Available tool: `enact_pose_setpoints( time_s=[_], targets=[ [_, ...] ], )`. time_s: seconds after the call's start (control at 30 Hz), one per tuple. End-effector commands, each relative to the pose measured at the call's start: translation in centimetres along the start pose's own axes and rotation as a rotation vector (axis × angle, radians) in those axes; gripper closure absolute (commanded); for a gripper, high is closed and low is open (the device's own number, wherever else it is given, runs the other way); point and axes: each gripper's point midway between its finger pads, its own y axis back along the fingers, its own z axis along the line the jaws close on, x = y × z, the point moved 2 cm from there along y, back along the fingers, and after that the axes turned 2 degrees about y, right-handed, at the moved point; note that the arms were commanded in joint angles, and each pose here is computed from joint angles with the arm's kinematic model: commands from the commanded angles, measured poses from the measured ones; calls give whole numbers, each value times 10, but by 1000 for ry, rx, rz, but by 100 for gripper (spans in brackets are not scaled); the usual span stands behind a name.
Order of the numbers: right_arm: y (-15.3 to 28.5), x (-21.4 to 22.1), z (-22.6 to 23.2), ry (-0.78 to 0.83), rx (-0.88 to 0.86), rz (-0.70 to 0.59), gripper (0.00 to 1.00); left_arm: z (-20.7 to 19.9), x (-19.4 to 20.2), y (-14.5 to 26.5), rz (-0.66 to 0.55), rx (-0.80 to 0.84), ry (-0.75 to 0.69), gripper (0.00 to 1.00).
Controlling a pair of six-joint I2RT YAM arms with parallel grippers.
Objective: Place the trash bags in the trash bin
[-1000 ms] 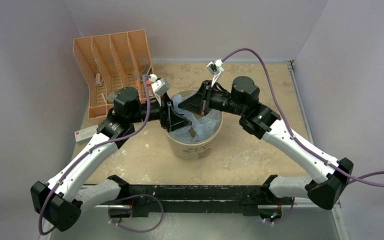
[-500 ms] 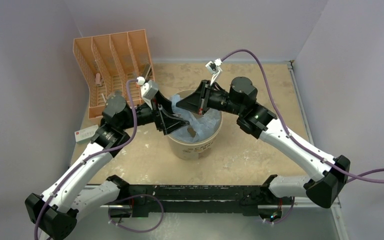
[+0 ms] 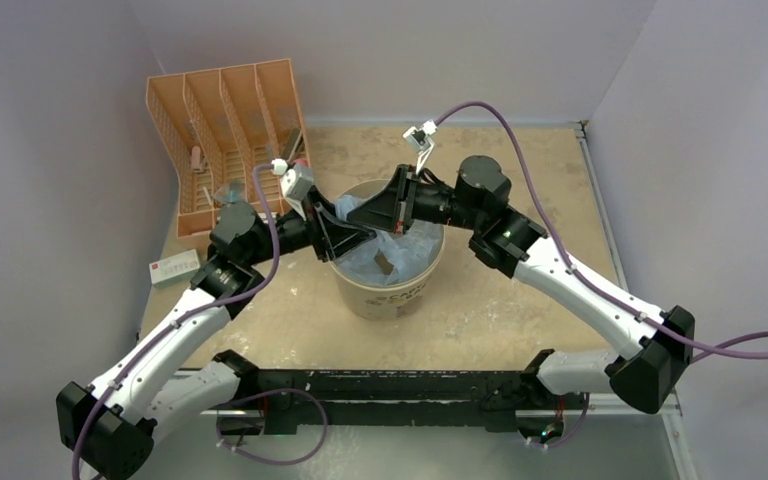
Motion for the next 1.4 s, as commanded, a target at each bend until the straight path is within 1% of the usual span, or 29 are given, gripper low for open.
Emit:
enact_pose_setpoints(
  time_s=[0.0, 0.07, 0.13, 0.2, 0.23, 0.3, 0.37, 0.47, 0.53, 0.6, 0.67, 0.77, 0.83, 0.93, 1.1, 1.23, 1.37],
  targets=[
    [-2, -8, 12, 23, -62, -16, 97, -13, -20, 4, -75, 33, -77, 74],
    [-2, -14, 14, 43, -45, -29, 91, -12, -18, 6, -66, 16, -74, 86],
    [1, -23, 12, 71, 7, -62, 80, -5, -17, 9, -62, -45, -61, 98],
    [7, -34, 1, 96, 122, -121, 63, 5, -16, 15, -59, -137, -54, 100],
    [11, -38, -7, 102, 184, -147, 56, 8, -16, 19, -59, -168, -65, 100],
    [21, -46, -17, 117, 285, -202, 49, 13, -16, 26, -53, -228, -76, 100],
    [30, -45, -29, 120, 364, -213, 44, 19, -12, 31, -26, -280, -72, 100],
    [33, -38, -41, 123, 421, -184, 43, 19, -9, 34, -7, -298, -63, 100],
    [32, -37, -57, 127, 499, -171, 45, 19, -8, 35, -7, -298, -54, 100],
    [30, -30, -72, 128, 560, -123, 49, 19, -7, 36, -12, -303, -45, 100],
    [24, -17, -83, 137, 617, -67, 50, 20, -8, 38, -18, -314, -44, 100],
    [16, 5, -102, 178, 787, -3, 50, 19, -10, 39, -27, -319, -50, 100],
    [10, 16, -106, 193, 845, 37, 51, 18, -12, 39, -28, -318, -52, 100],
    [13, 14, -113, 199, 959, -15, 52, 15, -13, 40, -29, -311, -56, 100],
    [8, 19, -110, 237, 1005, -1, 51, 14, -13, 41, -29, -310, -57, 100],
    [0, 24, -99, 267, 993, 13, 51, 13, -13, 40, -30, -304, -55, 100],
    [2, 16, -89, 273, 996, -16, 51, 13, -13, 41, -30, -302, -53, 100]
  ],
)
